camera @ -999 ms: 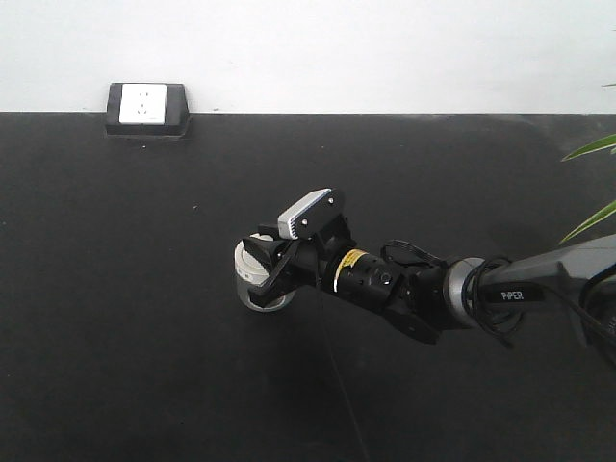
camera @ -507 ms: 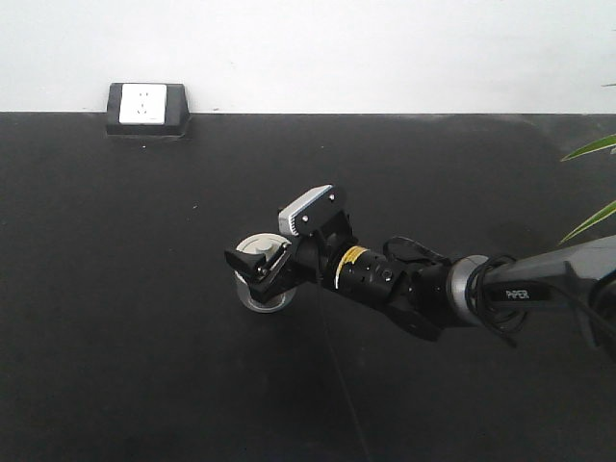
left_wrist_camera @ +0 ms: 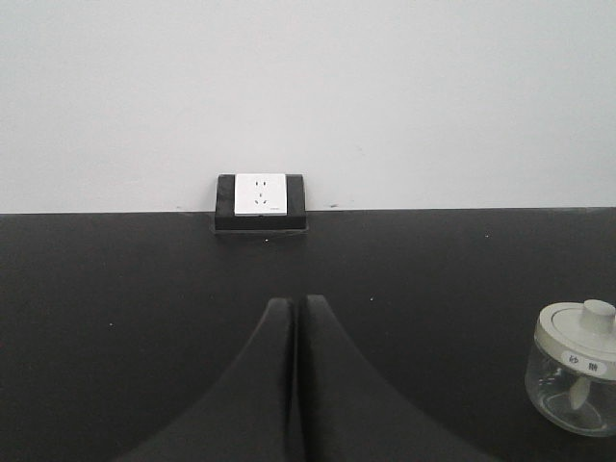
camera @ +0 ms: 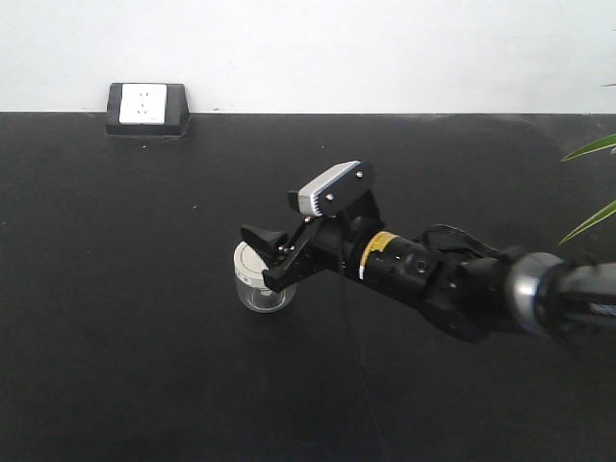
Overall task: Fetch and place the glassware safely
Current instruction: 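Open the right gripper to release the jar's white lid knob, then withdraw the open right gripper back toward the robot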
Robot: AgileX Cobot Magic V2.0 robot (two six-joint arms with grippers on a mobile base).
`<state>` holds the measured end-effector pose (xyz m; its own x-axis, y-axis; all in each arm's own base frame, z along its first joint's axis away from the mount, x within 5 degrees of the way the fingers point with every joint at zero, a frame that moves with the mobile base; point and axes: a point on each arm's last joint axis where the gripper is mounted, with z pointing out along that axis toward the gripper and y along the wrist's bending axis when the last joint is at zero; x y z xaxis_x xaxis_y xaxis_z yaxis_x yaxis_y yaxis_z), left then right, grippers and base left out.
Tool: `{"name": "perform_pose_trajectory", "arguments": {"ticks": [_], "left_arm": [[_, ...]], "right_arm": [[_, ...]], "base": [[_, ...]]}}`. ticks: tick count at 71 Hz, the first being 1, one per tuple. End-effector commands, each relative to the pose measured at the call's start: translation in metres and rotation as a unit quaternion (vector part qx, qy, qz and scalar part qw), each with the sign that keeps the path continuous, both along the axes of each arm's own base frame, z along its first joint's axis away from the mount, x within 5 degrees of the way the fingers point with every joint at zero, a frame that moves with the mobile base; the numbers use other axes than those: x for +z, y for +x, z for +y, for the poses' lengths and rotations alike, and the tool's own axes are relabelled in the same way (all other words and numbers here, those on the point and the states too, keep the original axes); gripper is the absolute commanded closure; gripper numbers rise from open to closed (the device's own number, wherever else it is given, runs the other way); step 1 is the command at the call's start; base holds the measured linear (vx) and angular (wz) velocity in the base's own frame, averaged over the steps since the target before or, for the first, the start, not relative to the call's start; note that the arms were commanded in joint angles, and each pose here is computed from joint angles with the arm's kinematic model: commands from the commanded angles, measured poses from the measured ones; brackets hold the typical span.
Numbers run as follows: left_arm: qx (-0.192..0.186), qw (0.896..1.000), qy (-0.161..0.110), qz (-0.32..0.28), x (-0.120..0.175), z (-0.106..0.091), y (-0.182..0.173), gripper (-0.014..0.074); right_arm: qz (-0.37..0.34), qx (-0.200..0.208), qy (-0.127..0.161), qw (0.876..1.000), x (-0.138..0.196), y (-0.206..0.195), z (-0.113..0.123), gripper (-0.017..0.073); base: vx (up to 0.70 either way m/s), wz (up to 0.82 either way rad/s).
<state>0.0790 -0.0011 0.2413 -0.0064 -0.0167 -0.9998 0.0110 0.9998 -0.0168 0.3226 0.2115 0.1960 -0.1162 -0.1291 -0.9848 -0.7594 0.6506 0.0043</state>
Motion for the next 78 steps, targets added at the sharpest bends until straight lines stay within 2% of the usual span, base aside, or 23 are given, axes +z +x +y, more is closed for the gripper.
{"name": "perform_pose_trajectory", "arguments": {"ticks": [1,7,17,24,32,41,49,56,64,78], "left_arm": [[-0.018,0.999,-0.008,-0.042,0.016,-0.003,0.0,0.0601],[-0.018,0.999,-0.008,-0.042,0.016,-0.003,0.0,0.0601],[-0.018,0.999,-0.008,-0.042,0.016,-0.003,0.0,0.0601],[-0.018,0.999,-0.008,-0.042,0.016,-0.003,0.0,0.0601],[-0.018,0.999,-0.008,-0.042,0.016,-0.003,0.0,0.0601],[-0.018,0.999,-0.008,-0.042,0.016,-0.003,0.0,0.0601],[-0.018,0.999,-0.008,-0.042,0.016,-0.003,0.0,0.0601],[-0.018,0.999,-0.008,-0.042,0.016,-0.003,0.0,0.0601],[-0.018,0.999,-0.008,-0.042,0.016,-0.003,0.0,0.0601],[-0.018,0.999,-0.008,-0.042,0.016,-0.003,0.0,0.0601]], "right_arm": [[-0.05,-0.001,0.051,0.997,0.041,-0.015,-0.01,0.0151],[-0.059,0.0,0.051,0.997,0.049,-0.03,-0.018,0.0288],[-0.073,0.0,0.062,0.995,0.064,-0.057,-0.032,0.0576],[-0.074,-0.003,0.072,0.995,0.074,-0.075,-0.042,0.057],[-0.068,-0.014,0.068,0.995,0.08,-0.092,-0.053,0.0568],[-0.052,-0.036,0.046,0.997,0.083,-0.111,-0.068,0.0567],[-0.034,-0.061,0.037,0.997,0.085,-0.127,-0.081,0.0566],[-0.015,-0.088,0.044,0.995,0.088,-0.14,-0.093,0.0566],[-0.014,-0.107,0.036,0.994,0.089,-0.157,-0.106,0.0564],[-0.005,-0.141,0.012,0.99,0.084,-0.181,-0.126,0.0563]], "base": [[0.0,0.0],[0.0,0.0],[0.0,0.0],[0.0,0.0],[0.0,0.0],[0.0,0.0],[0.0,0.0],[0.0,0.0],[0.0,0.0],[0.0,0.0]]}}
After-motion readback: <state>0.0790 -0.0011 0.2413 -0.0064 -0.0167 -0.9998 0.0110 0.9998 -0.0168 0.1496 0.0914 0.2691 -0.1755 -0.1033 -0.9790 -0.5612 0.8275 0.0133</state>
